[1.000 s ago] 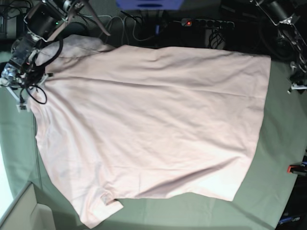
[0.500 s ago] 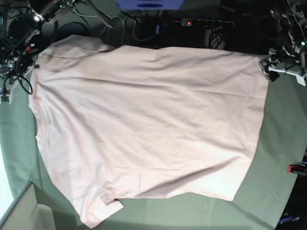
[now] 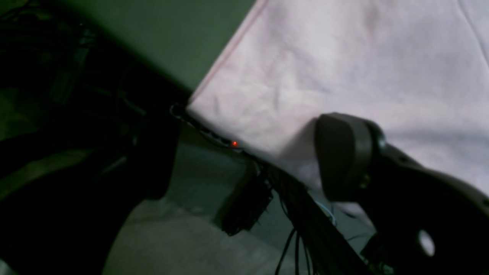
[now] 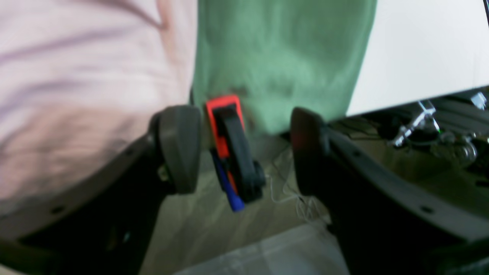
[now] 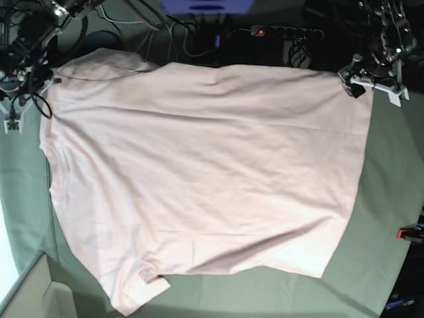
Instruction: Layout the t-shirt on the table in an organized manner, then fold the t-shirt properly
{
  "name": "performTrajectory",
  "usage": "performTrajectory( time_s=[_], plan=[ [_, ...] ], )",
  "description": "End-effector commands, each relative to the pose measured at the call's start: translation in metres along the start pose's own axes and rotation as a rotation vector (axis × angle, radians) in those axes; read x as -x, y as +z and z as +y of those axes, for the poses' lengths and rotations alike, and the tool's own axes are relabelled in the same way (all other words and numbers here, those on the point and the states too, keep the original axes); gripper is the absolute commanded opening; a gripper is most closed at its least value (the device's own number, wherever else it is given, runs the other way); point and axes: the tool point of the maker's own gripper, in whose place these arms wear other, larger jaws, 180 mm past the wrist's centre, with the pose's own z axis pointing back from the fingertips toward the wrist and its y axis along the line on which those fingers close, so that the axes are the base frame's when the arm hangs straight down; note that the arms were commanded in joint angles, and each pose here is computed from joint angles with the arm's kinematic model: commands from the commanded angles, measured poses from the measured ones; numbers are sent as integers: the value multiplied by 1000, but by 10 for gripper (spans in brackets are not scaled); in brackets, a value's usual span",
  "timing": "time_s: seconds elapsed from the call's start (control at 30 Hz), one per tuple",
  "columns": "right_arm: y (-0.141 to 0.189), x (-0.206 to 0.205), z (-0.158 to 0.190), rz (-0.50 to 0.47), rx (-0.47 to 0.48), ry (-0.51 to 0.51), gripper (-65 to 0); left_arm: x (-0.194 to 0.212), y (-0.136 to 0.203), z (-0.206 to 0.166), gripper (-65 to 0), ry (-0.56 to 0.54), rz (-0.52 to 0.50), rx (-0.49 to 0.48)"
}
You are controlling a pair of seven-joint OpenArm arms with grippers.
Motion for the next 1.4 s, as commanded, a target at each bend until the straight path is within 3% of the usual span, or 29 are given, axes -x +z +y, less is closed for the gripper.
performTrajectory(
  time_s=[0.0, 0.1, 0.17, 0.37, 0.57, 0.73, 0.97, 1.07, 1.37],
  plan=[
    [4, -9, -9, -30, 29, -2, -273, -9, 2, 4, -107, -13, -19, -13],
    [4, -8, -10, -28, 30, -2, -273, -9, 2, 4, -108, -13, -20, -13],
    [4, -7, -10, -26, 31, -3, -273, -10, 2, 3, -143, -12, -22, -12],
    [24, -3, -14, -48, 71, 9, -271, -17, 1, 0, -378, -7, -36, -6],
    [27, 7, -4, -33, 55, 7, -270, -19, 1, -1, -426, -2, -41, -3],
    [26, 18, 5, -10, 35, 7, -270, -20, 2, -5, -650, 0, -46, 5],
    [25, 26, 5, 11, 32, 14, -270, -21, 2, -7, -650, 1, -50, 11],
    [25, 35, 12, 72, 15, 35, -270, -28, 8, -12, -650, -11, -73, 22],
    [14, 54, 57, 131, -140, 80, -270, -34, 15, -22, -650, -8, -104, 39]
  ],
)
